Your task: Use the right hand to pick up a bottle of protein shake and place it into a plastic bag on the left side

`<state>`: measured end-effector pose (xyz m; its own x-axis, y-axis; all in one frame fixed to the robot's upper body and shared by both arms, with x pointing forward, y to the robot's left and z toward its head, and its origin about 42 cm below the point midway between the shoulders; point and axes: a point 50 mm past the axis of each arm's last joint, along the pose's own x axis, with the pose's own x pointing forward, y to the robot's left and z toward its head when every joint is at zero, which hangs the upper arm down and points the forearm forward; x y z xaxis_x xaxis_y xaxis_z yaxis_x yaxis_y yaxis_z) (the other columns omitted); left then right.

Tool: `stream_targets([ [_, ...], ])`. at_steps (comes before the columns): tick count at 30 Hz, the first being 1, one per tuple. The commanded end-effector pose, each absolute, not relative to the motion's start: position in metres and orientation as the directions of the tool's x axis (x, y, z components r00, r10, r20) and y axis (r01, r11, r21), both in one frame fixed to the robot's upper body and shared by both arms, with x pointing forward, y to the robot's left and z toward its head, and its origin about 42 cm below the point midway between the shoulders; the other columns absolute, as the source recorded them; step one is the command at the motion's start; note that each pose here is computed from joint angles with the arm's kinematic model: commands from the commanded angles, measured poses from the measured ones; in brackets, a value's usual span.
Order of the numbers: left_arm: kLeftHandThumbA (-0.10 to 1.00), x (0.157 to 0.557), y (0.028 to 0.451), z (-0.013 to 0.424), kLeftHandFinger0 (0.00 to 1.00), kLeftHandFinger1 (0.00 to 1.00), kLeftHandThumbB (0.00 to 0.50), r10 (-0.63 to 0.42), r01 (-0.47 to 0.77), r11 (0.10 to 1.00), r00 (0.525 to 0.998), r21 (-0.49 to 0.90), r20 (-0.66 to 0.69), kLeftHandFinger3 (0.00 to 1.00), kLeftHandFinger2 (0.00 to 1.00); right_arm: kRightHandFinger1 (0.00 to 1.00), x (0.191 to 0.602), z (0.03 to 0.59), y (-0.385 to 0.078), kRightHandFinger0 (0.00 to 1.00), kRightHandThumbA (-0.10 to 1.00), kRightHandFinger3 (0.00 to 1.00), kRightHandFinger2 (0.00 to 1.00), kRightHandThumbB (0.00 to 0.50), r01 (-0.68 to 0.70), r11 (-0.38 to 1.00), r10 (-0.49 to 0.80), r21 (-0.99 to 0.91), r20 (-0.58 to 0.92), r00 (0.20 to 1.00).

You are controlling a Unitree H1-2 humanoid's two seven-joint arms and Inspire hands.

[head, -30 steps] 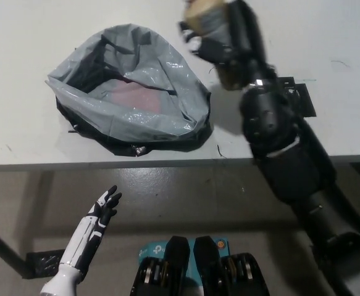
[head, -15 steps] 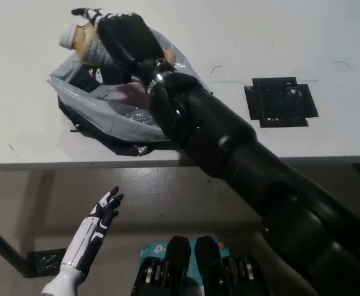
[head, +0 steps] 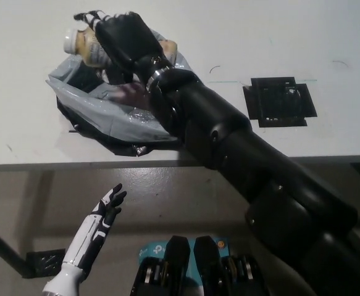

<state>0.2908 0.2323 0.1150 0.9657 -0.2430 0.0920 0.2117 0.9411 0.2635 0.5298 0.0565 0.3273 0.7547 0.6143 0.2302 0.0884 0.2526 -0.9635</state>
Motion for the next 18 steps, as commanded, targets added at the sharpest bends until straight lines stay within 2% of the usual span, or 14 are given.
stream_targets([
  [1,1.00,0.298,0.234,0.130,1.00,1.00,0.234,-0.271,0.224,0.931,0.953,0.290,0.135,1.00,1.00,1.00,0.538,0.373,0.061,1.00,0.91,1.00,1.00,0.437,0.037,0.212,0.623,-0.977,0.164,0.765],
  [5,1.00,0.299,0.234,0.131,1.00,1.00,0.238,-0.272,0.223,0.929,0.953,0.295,0.134,1.00,1.00,1.00,0.539,0.378,0.059,1.00,0.98,1.00,1.00,0.432,-0.003,0.221,0.619,-0.975,0.138,0.773],
  [9,1.00,0.299,0.233,0.129,1.00,1.00,0.239,-0.279,0.228,0.923,0.952,0.309,0.129,1.00,1.00,1.00,0.541,0.378,0.051,1.00,0.94,1.00,1.00,0.436,-0.003,0.245,0.620,-0.969,0.154,0.769],
  [10,1.00,0.300,0.233,0.131,1.00,1.00,0.223,-0.281,0.229,0.922,0.950,0.311,0.133,1.00,1.00,1.00,0.542,0.382,0.047,1.00,0.92,1.00,1.00,0.459,0.019,0.265,0.624,-0.964,0.186,0.759],
  [14,1.00,0.302,0.233,0.131,1.00,1.00,0.228,-0.280,0.226,0.923,0.950,0.312,0.138,1.00,1.00,1.00,0.547,0.404,0.031,1.00,0.95,1.00,1.00,0.448,0.013,0.368,0.629,-0.930,0.260,0.733],
  [17,1.00,0.301,0.232,0.131,1.00,1.00,0.225,-0.283,0.222,0.915,0.948,0.338,0.143,1.00,1.00,1.00,0.545,0.434,0.017,1.00,0.96,1.00,1.00,0.459,0.022,0.474,0.623,-0.880,0.354,0.697],
  [18,1.00,0.301,0.232,0.130,1.00,1.00,0.215,-0.282,0.221,0.917,0.948,0.333,0.147,1.00,1.00,1.00,0.544,0.446,0.013,1.00,1.00,1.00,1.00,0.466,0.026,0.503,0.619,-0.864,0.382,0.686],
])
